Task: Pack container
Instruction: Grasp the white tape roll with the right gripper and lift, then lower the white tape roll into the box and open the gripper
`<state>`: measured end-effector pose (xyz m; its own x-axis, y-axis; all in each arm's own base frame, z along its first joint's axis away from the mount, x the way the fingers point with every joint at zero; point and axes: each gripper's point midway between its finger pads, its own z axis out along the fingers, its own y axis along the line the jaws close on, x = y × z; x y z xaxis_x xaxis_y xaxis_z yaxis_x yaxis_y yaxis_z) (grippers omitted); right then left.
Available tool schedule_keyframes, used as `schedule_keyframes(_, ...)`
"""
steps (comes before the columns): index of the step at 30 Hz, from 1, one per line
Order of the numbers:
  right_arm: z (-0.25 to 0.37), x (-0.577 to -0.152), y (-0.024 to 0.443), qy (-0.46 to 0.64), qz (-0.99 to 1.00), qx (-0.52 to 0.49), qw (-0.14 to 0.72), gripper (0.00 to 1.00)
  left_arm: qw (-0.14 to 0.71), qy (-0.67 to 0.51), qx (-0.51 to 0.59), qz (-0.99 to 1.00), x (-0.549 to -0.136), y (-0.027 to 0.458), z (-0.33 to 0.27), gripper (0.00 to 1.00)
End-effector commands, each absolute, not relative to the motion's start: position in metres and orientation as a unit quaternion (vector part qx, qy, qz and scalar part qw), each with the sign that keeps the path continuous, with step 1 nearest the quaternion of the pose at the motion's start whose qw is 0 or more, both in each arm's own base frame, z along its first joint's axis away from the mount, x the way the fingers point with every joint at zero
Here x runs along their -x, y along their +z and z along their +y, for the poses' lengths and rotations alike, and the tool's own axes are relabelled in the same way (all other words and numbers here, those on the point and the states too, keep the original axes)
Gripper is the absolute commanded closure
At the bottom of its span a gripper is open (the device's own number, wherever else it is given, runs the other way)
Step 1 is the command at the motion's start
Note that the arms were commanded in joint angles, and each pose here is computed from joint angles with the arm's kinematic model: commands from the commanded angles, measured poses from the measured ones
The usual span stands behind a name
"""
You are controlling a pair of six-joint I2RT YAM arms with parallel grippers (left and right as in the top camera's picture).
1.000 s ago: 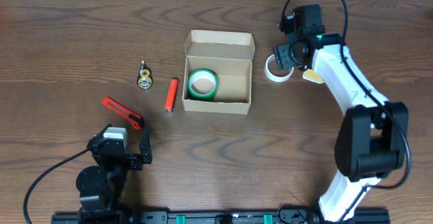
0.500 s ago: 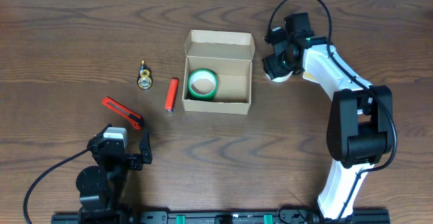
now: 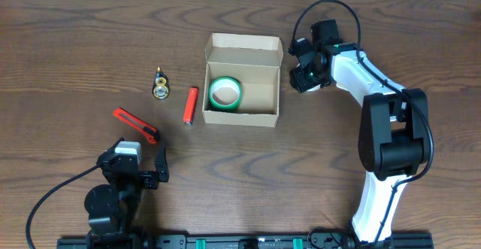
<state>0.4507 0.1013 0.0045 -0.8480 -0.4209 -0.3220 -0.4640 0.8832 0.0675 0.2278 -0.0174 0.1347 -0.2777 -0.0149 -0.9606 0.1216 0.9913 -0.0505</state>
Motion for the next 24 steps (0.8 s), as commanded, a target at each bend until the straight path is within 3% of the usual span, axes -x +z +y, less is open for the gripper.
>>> schedule_keyframes(1,0.106,-0.448,-0.001,0.06,0.957,0.243,0.146,0.59,0.592,-0.058,-0.025,0.803,-0.228,0.124,-0.016,0.05)
schedule_keyframes(6,0.102,-0.45,-0.002,0.044,0.958,0.242,0.147,0.68,0.592,-0.058,-0.025,0.803,-0.228,0.124,-0.016,0.05)
schedule_keyframes(8,0.102,-0.45,-0.002,0.043,0.958,0.242,0.148,0.79,0.592,-0.058,-0.025,0.803,-0.228,0.124,-0.016,0.05)
schedule_keyframes(14,0.102,-0.452,-0.001,0.044,0.96,0.233,0.151,0.99,0.592,-0.058,-0.025,0.803,-0.228,0.124,-0.016,0.05)
schedule_keyframes(16,0.103,-0.455,0.004,0.046,0.962,0.22,0.155,0.99,0.592,-0.058,-0.025,0.803,-0.228,0.124,-0.016,0.05)
schedule_keyframes(20,0.104,-0.47,0.05,0.046,0.961,0.204,0.184,0.99,0.592,-0.058,-0.025,0.803,-0.228,0.124,-0.016,0.05)
schedule_keyframes(24,0.114,-0.49,0.133,0.047,0.946,0.193,0.257,0.99,0.592,-0.058,-0.025,0.803,-0.228,0.124,-0.016,0.05)
